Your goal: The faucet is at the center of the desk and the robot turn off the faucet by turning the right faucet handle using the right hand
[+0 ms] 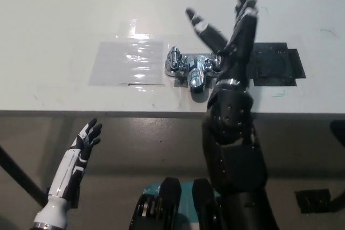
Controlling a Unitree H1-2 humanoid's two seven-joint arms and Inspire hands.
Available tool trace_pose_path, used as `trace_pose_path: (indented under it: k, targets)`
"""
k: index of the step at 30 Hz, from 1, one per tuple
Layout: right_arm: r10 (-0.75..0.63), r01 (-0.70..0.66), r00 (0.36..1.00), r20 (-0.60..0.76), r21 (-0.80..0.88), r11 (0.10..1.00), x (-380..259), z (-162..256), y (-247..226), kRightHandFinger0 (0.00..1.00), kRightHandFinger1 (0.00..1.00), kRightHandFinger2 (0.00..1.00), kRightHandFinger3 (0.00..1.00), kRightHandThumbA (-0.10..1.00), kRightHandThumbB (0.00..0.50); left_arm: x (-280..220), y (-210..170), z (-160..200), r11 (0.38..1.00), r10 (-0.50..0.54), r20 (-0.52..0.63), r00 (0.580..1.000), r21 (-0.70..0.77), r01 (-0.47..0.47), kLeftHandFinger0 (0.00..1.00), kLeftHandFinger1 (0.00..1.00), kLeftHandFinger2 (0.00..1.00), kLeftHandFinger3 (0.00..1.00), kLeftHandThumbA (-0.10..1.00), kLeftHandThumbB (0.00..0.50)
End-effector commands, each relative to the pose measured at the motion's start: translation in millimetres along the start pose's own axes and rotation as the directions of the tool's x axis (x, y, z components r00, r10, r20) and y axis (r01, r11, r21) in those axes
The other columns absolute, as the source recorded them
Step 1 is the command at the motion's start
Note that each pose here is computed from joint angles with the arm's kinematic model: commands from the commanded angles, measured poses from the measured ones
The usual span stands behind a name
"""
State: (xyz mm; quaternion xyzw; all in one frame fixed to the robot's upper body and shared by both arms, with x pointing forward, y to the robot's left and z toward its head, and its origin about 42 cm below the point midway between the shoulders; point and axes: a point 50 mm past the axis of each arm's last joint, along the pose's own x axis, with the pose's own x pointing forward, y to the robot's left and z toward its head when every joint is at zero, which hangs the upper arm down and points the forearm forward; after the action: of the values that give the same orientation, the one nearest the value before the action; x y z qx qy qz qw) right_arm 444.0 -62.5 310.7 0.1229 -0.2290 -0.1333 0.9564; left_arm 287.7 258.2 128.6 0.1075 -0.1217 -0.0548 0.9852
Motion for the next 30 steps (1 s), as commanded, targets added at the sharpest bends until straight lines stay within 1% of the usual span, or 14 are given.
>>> trace_pose_path:
  k: [1,4,8,9,12,14,16,17,19,21,24,26,27,30]
  targets:
    - [-0.069,0.080,0.942,0.330,-0.020,0.997,5.9,46.1,-20.5,1.00,1.00,1.00,1.00,1.00,0.105,6.7,6.2,12.8,1.000,-0.009,0.072,0.997,0.030,0.007,1.00,1.00,1.00,1.00,0.98,0.213]
    - [-0.104,0.135,0.896,0.432,-0.042,0.990,6.2,62.2,-40.7,1.00,1.00,1.00,1.00,1.00,0.164,6.1,6.2,12.2,1.000,-0.009,0.072,0.997,0.030,0.007,1.00,1.00,1.00,1.00,0.98,0.218]
    - [-0.102,0.146,0.832,0.545,-0.039,0.988,-3.4,84.9,-65.7,1.00,1.00,1.00,1.00,1.00,0.206,8.1,4.5,12.8,1.000,-0.012,0.071,0.997,0.025,0.010,1.00,1.00,1.00,1.00,0.99,0.221]
    - [-0.074,0.117,0.813,0.578,-0.037,0.992,-9.8,94.1,-70.8,1.00,1.00,1.00,1.00,1.00,0.182,9.6,4.6,13.3,1.000,-0.011,0.072,0.997,0.030,0.009,1.00,1.00,1.00,1.00,1.00,0.225]
    - [0.067,0.021,0.706,0.705,-0.116,0.993,-45.9,121.6,-88.7,1.00,1.00,1.00,1.00,1.00,0.175,12.2,7.0,15.0,0.999,-0.010,0.080,0.997,0.040,0.007,1.00,1.00,1.00,1.00,1.00,0.219]
    - [0.121,-0.016,0.691,0.713,-0.152,0.988,-62.3,120.6,-100.4,1.00,1.00,1.00,1.00,1.00,0.190,11.9,7.9,15.3,0.999,-0.009,0.080,0.997,0.040,0.005,1.00,1.00,1.00,1.00,1.00,0.215]
    - [0.160,-0.045,0.691,0.705,-0.178,0.983,-71.2,116.1,-109.9,1.00,1.00,1.00,1.00,1.00,0.191,12.3,8.3,15.6,0.999,-0.008,0.079,0.997,0.044,0.004,1.00,1.00,1.00,1.00,1.00,0.216]
    - [0.225,-0.105,0.709,0.669,-0.216,0.971,-83.5,104.8,-123.4,1.00,1.00,1.00,1.00,1.00,0.163,12.1,8.4,15.4,1.000,-0.008,0.080,0.997,0.029,0.005,1.00,1.00,1.00,1.00,0.99,0.216]
    - [0.265,-0.130,0.737,0.621,-0.254,0.958,-95.3,93.4,-135.8,1.00,1.00,1.00,1.00,1.00,0.132,11.7,7.6,14.9,1.000,-0.009,0.081,0.997,0.024,0.007,1.00,1.00,1.00,1.00,0.98,0.215]
    - [0.293,-0.148,0.782,0.551,-0.292,0.945,-108.7,78.2,-149.6,1.00,1.00,1.00,1.00,1.00,0.138,11.7,6.5,13.8,1.000,-0.011,0.080,0.997,0.019,0.010,1.00,1.00,1.00,1.00,0.98,0.217]
    - [0.314,-0.182,0.820,0.479,-0.302,0.936,-117.8,59.3,-160.7,1.00,1.00,1.00,1.00,1.00,0.129,12.1,7.1,14.0,1.000,-0.008,0.081,0.997,0.022,0.006,1.00,1.00,1.00,1.00,0.99,0.235]
    - [0.330,-0.218,0.864,0.380,-0.308,0.926,-126.8,33.7,-174.1,1.00,1.00,1.00,1.00,1.00,0.105,11.9,8.6,13.9,1.000,-0.002,0.087,0.996,0.022,0.000,1.00,1.00,1.00,1.00,0.99,0.243]
    - [0.328,-0.224,0.882,0.338,-0.310,0.924,-131.1,18.6,-181.5,1.00,1.00,1.00,1.00,1.00,0.081,11.2,9.0,13.6,1.000,-0.001,0.083,0.997,0.022,-0.001,1.00,1.00,1.00,1.00,1.00,0.265]
    - [0.287,-0.209,0.930,0.230,-0.312,0.927,-140.2,-11.0,-197.1,1.00,1.00,1.00,1.00,1.00,0.111,11.0,8.1,13.5,1.000,-0.008,0.078,0.997,0.001,0.008,1.00,1.00,1.00,1.00,1.00,0.283]
